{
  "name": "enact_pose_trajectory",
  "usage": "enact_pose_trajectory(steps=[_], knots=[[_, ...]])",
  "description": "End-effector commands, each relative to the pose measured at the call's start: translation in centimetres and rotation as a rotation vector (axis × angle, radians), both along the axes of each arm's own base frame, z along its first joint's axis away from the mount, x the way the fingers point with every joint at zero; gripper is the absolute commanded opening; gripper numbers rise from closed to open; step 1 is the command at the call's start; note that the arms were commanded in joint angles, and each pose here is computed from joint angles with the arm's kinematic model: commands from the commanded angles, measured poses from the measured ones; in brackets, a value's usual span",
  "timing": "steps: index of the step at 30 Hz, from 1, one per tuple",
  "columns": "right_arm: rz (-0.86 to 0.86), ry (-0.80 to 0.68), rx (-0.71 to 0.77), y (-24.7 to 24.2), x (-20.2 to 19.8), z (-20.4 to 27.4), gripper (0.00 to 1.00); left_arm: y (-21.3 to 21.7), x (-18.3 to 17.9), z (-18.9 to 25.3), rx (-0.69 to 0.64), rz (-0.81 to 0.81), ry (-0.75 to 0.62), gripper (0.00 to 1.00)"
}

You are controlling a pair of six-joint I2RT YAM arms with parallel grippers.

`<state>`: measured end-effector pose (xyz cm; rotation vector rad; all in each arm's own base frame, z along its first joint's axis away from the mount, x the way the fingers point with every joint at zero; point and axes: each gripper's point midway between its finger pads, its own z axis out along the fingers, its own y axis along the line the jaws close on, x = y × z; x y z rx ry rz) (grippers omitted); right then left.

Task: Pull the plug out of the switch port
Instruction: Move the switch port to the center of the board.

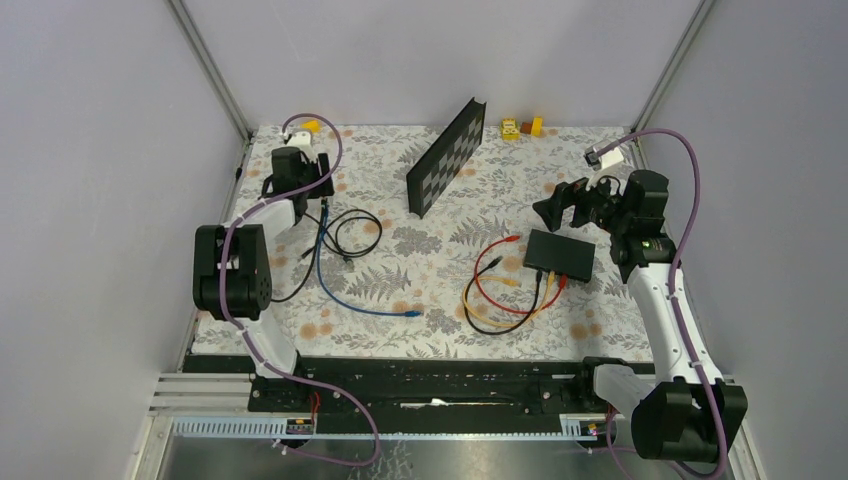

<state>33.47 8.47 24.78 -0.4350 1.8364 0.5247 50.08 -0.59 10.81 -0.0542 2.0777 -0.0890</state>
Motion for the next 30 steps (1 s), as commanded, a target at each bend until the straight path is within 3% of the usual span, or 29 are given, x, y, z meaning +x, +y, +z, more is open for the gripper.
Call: enact_pose_trajectory(steps=[1,9,16,30], knots=[[0.044,-0.022,0.000,0.7,-0.2,0.4,1.00,0.1,1.9,1.4,0.003,0.017,-0.034,0.67],[0.046,-0.028,0.000,0.7,-0.3,0.5,1.00,0.1,3.0,0.5,0.002,0.019,-0.013,0.57],[0.047,-0.023,-0.005,0.7,-0.3,0.2,1.00,-0.8,3.1,-0.4,-0.043,-0.003,0.005,0.55],[0.059,-0.030,-0.011,0.8,-0.5,0.2,1.00,-2.2,1.5,-0.1,-0.093,-0.063,-0.004,0.22]])
